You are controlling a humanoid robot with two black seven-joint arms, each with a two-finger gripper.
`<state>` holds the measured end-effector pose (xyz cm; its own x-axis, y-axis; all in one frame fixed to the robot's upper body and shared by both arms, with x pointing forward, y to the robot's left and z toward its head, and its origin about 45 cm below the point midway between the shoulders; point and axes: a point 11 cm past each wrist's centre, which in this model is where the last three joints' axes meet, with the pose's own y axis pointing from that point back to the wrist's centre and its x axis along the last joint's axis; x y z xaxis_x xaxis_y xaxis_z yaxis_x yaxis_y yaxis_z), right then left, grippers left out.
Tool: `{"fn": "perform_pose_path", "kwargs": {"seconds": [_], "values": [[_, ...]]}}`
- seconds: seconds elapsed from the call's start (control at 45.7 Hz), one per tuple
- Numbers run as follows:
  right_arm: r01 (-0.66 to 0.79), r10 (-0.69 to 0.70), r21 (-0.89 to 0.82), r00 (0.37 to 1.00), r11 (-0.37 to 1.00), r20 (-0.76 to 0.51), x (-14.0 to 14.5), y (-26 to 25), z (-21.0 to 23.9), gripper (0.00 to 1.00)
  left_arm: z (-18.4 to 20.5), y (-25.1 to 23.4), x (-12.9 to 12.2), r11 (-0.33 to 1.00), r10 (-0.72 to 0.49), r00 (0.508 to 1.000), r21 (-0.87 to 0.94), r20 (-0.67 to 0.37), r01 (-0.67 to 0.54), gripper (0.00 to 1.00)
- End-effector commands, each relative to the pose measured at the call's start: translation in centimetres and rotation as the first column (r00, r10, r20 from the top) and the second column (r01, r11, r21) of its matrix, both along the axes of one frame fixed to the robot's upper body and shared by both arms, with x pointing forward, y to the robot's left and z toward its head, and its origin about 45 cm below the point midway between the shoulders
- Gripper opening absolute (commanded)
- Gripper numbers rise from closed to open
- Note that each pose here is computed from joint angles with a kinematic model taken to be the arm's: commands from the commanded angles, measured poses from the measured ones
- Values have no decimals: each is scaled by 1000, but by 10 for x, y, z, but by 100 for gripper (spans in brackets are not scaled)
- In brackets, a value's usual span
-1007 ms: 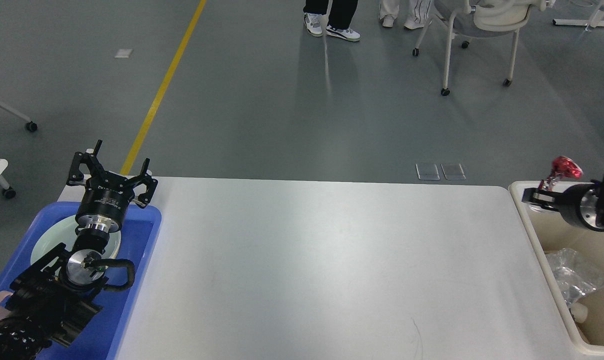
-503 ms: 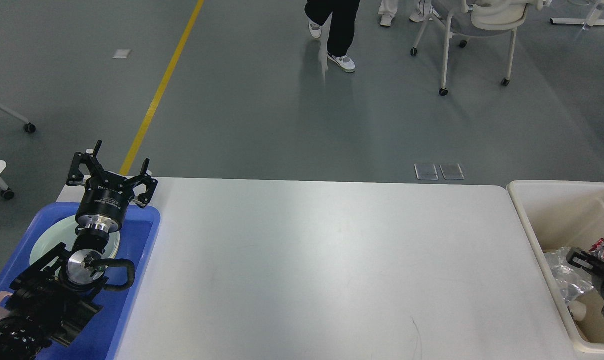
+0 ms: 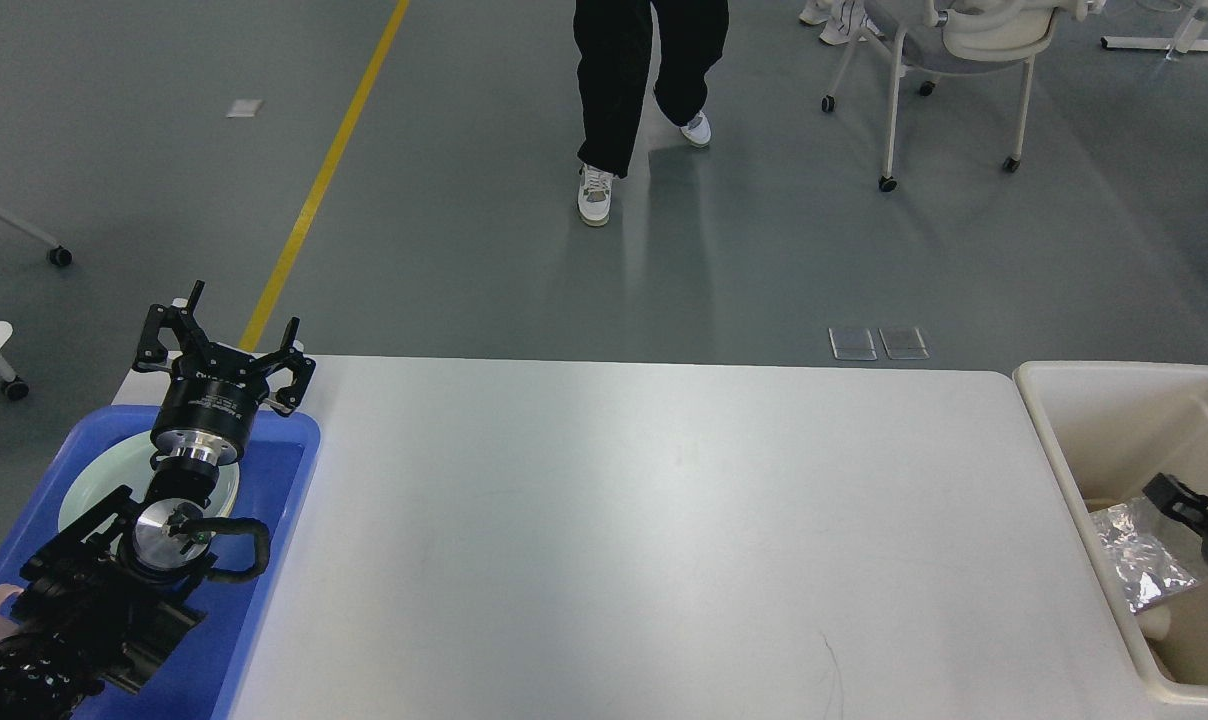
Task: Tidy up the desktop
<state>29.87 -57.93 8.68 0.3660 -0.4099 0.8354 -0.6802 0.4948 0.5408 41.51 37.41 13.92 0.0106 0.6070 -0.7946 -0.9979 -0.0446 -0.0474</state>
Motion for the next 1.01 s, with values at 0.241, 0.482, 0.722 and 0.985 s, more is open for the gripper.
{"fn": "perform_pose_path", "kwargs": {"seconds": [0.241, 0.482, 0.722, 0.985], "values": [[62, -344, 553, 838, 831, 424, 110, 44, 84, 100, 0, 0, 0, 1000, -2, 1000, 0, 2, 2, 98], [-136, -612, 913, 703, 384, 362, 148, 112, 100, 100, 0, 0, 0, 1000, -2, 1000, 0, 2, 2, 98], [-327, -608, 934, 715, 146, 346, 160, 188, 111, 100, 0, -1, 0, 1000, -4, 1000, 0, 1, 4, 98], [-368, -616, 927, 714, 76, 333, 147, 229, 79, 100, 0, -1, 0, 1000, -3, 1000, -1, 1, 3, 98]]}}
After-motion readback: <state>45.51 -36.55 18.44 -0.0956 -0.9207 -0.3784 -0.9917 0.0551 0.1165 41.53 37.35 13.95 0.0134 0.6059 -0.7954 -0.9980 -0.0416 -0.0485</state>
